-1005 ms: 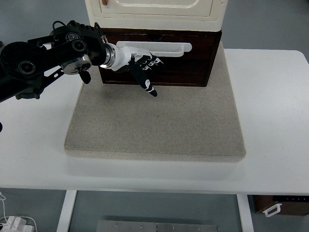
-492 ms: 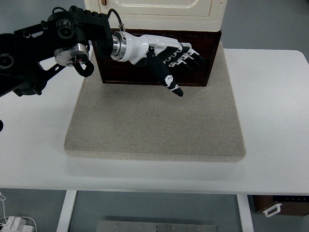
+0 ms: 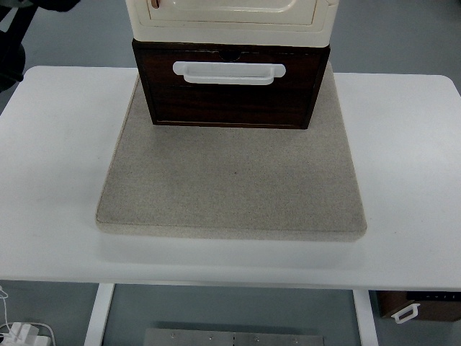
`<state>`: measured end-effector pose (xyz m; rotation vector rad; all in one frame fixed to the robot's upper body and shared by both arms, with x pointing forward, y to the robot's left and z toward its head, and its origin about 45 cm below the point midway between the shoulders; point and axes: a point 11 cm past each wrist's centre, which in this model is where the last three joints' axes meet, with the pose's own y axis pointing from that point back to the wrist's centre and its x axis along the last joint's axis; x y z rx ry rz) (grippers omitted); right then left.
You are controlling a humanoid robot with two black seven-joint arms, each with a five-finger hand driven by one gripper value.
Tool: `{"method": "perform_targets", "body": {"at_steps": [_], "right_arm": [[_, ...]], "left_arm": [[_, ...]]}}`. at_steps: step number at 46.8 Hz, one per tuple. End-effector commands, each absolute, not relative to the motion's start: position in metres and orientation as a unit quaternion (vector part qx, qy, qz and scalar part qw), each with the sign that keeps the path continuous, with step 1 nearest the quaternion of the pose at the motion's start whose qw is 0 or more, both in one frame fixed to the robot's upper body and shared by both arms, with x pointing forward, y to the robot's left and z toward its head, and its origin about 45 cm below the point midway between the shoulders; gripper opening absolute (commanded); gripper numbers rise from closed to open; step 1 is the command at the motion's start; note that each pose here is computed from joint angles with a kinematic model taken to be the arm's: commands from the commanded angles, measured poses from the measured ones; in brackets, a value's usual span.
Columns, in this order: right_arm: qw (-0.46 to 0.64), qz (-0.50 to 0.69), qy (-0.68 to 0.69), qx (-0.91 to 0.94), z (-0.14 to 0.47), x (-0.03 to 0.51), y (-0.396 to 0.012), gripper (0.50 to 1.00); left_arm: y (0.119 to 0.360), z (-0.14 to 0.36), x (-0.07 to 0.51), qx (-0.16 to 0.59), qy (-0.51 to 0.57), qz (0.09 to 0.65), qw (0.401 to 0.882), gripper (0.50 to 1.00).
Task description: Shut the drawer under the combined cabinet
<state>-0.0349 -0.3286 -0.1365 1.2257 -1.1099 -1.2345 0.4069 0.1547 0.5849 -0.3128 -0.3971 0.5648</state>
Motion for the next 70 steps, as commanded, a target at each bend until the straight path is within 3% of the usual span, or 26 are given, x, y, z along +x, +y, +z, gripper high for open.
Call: {"method": "perform_targets", "body": {"at_steps": [1,9,18,39,45,57,70], "right_arm": [[0.513,-0.513,-0.462,0.51,-0.136,-0.035,-0.329,0.952],[0.513,-0.513,-0.462,0.51,-0.136,-0.035,-0.329,0.952],[0.513,-0.513,-0.462,0.51,-0.136,-0.035,-0.329,0.952],[0.511,-0.515,-0.461,0.51,-0.137,-0.035,-0.327,0.952],[0.511,-0.515,-0.462,0.51,-0.137,-0.035,-0.327,0.952],[0.51,-0.517,-0.464,0.508,-0.137,-0.035,-0.328,0.952],[0.51,-0.516,-0.463,0.509,-0.137,-0.036,-0.328,0.952]], "left_arm": [[0.182,0.609,0.408,-0.22,-0.177,0.29,0.914,1.0],[0.249,0.635,0.427,-0.302,-0.149,0.36,0.87,1.0],[0.32,0.625,0.458,-0.329,-0.101,0.455,0.822,1.0],[0.438,0.516,0.511,-0.377,0.081,0.629,0.675,1.0],[0.454,0.481,0.516,-0.364,0.124,0.671,0.634,1.0],[0.448,0.383,0.524,-0.308,0.234,0.733,0.559,1.0],[0.42,0.301,0.517,-0.313,0.315,0.716,0.539,1.0]]}}
